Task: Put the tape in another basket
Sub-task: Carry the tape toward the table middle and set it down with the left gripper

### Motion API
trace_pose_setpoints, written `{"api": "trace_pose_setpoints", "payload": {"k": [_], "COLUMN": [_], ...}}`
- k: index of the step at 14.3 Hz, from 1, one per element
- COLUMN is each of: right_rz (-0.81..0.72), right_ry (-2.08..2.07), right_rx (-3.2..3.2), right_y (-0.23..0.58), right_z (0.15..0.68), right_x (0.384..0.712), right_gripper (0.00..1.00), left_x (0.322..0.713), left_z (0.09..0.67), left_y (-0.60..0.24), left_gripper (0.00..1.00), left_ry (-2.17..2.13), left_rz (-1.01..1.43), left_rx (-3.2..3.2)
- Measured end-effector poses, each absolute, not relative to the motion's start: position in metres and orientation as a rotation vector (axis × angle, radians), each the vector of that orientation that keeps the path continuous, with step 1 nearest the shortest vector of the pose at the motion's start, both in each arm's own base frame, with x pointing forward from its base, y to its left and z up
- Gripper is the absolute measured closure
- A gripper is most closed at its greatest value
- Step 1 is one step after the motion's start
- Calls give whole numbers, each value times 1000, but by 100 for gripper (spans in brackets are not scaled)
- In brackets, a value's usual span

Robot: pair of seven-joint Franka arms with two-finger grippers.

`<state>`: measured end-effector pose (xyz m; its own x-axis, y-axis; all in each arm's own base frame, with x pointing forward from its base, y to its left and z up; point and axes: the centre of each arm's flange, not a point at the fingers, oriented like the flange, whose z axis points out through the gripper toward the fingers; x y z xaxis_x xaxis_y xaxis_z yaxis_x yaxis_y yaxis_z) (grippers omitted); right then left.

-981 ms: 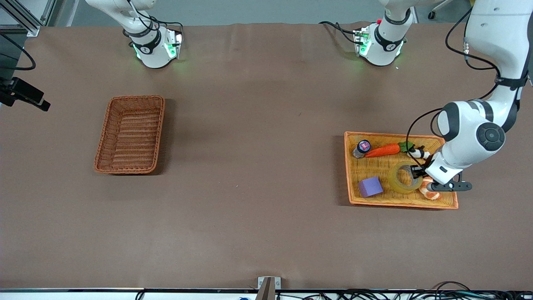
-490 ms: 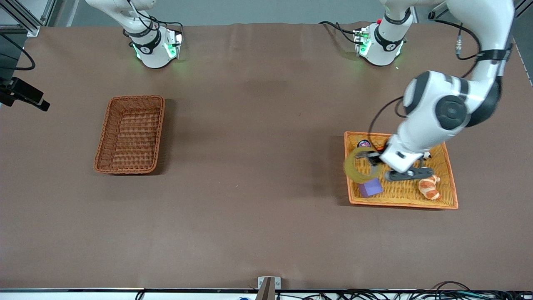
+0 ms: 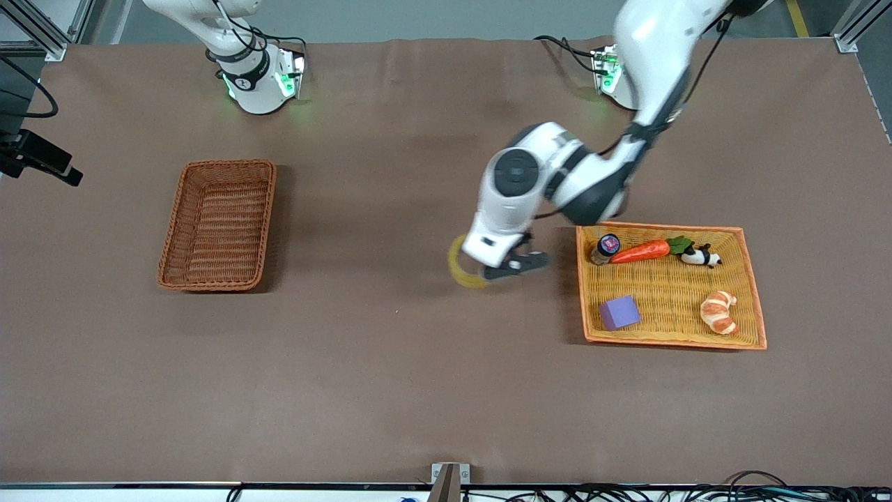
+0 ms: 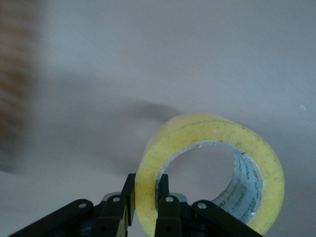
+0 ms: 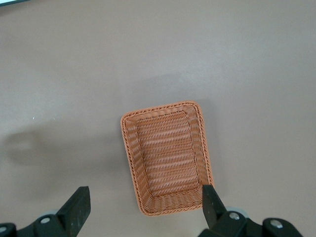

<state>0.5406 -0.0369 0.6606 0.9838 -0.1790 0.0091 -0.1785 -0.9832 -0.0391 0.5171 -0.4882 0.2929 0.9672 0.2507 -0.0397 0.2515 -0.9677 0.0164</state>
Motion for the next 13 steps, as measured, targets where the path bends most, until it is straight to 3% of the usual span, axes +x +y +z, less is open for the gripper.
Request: {"api": "trace_pose_setpoints", "payload": {"k": [4, 8, 10, 13], "right_rz": [-19, -19, -19, 5], "right_ry": [278, 277, 272, 211], "right_rx": [-3091, -3091, -3091, -3092], "right_y": [-37, -36, -35, -13], "right_z": [661, 661, 661, 654], "right_x": [541, 541, 541, 543], "right_gripper": [0, 0, 0, 0], "left_x": [501, 498, 502, 533], "left_z": [237, 217, 223, 263], "left_y": [-538, -544, -545, -531], "left_gripper": [79, 75, 61, 32], "left_ry": [376, 371, 366, 343], "left_rz": [-84, -93, -69, 107], "left_rx": [3044, 3030, 3024, 3018]}}
